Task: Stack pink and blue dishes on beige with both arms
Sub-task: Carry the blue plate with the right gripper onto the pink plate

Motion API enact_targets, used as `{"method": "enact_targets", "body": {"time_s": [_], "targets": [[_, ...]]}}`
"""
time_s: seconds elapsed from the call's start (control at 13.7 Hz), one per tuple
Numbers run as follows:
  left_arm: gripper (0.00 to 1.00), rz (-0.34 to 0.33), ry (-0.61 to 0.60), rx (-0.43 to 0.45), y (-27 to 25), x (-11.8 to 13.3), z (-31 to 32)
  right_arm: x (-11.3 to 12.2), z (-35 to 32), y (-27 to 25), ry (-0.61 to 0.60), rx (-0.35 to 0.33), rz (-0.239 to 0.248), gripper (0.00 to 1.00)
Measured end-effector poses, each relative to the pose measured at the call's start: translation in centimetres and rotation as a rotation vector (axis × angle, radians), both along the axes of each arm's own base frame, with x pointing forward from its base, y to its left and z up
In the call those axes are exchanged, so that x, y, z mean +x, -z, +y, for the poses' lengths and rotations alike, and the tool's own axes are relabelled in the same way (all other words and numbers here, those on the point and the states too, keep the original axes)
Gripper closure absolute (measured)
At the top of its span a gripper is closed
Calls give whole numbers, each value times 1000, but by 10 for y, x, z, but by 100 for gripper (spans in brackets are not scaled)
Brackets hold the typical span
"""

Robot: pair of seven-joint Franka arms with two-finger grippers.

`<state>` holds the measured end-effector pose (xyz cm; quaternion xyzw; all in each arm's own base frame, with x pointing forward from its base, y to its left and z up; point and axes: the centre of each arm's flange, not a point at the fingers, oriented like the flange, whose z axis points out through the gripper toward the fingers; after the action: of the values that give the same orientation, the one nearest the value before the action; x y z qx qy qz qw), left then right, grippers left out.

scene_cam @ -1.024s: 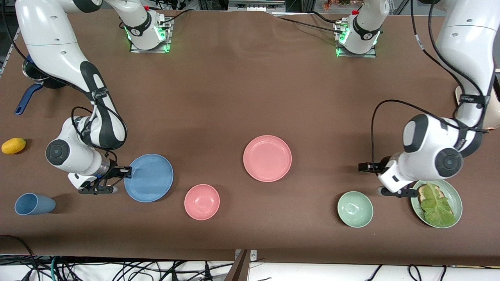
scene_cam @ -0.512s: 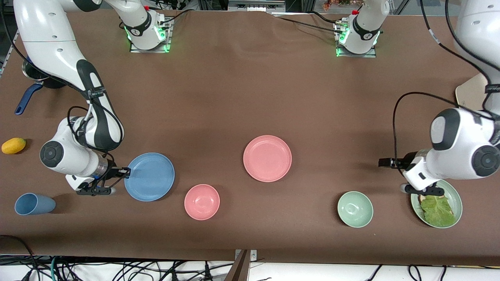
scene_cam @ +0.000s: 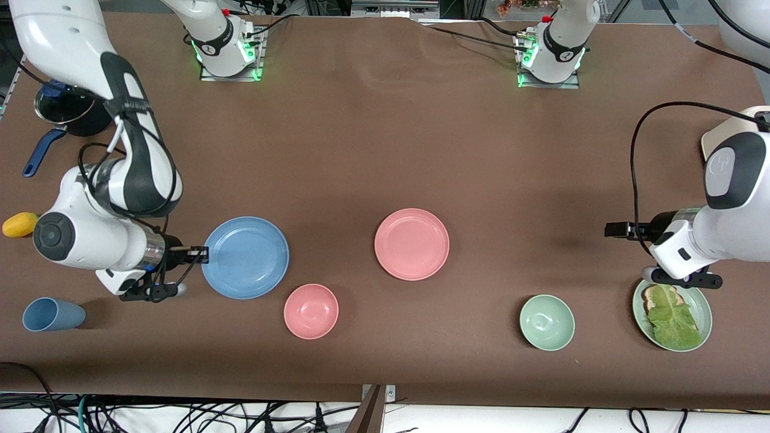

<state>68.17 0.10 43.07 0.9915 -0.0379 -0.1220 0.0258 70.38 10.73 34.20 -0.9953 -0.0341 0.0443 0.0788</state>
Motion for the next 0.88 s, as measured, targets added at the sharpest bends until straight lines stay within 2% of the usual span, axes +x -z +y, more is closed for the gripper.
{"method": "enact_targets", "body": {"time_s": [0.29,0.51,0.66,0.88], "targets": [[0,-63,27,23,-59,-12,-22,-26,110,-14,54,32,22,96],[0,-113,42,43,-95,-23,-37,-62,227,-3,131,10,-35,96],[0,-134,20,65,-115,-30,-26,-84,284,21,182,31,-55,96],[0,-119,2,106,-135,-44,-17,-109,336,54,243,49,-79,96]]}}
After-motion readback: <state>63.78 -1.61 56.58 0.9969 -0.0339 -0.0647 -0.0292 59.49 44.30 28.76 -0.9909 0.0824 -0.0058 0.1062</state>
